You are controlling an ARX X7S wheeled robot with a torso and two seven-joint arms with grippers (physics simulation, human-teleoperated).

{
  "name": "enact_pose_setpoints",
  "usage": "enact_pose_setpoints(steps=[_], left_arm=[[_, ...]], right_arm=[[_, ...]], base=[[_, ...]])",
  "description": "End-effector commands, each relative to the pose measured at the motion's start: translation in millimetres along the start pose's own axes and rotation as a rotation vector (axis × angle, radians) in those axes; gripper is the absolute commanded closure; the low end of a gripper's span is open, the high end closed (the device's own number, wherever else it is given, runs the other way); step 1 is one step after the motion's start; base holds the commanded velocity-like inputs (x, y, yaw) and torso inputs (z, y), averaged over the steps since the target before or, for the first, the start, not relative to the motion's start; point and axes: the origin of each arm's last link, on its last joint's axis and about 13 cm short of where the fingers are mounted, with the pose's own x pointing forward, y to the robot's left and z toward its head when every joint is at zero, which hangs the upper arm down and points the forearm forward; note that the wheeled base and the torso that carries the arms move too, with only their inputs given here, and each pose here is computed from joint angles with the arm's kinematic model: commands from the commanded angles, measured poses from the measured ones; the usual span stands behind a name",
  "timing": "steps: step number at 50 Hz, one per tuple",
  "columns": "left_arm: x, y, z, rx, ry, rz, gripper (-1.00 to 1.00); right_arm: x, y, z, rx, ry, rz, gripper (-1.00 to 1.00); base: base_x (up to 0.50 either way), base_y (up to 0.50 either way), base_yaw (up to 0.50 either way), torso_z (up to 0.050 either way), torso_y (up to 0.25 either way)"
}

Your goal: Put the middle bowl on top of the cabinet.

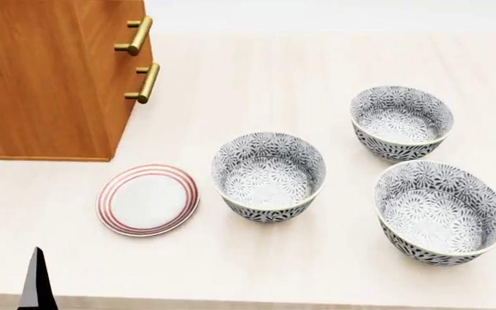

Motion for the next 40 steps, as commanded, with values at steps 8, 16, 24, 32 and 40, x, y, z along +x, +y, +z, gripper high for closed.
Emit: enact_pose_setpoints(steps=[8, 16, 24, 32, 40], left_arm=[[-1.4, -0.5, 3.6, -0.013, -0.003, 0.000, -1.00], [-1.1, -0.8, 2.5, -0.012, -0.002, -0.002, -1.00], [-1.3, -1.4, 2.0, -0.012, 0.000, -0.006, -1.00], [-1.5, -0.9, 2.9, -0.013, 0.001, -0.003, -1.00], [-1.4, -1.2, 2.2, -0.012, 0.003, -0.006, -1.00]], right_arm=[[-0.5, -1.4, 2.6, -0.019, -0.005, -0.023, -1.00], [-2.2, -2.9, 5.6, -0.036, -0.025, -0.043, -1.00], [-2.1, -3.2, 4.7, -0.055, -0.015, -0.057, -1.00], [-3.2, -4.2, 7.5, -0.065, -0.021, -0.064, -1.00], [-3.0, -4.8, 7.1, -0.049, -0.021, -0.076, -1.00]], base=[[0.02, 0.00, 0.00, 0.000, 0.000], [0.48, 0.00, 0.00, 0.000, 0.000], [0.26, 0.00, 0.00, 0.000, 0.000], [0.01, 0.02, 0.00, 0.000, 0.000], [0.39, 0.18, 0.00, 0.000, 0.000]])
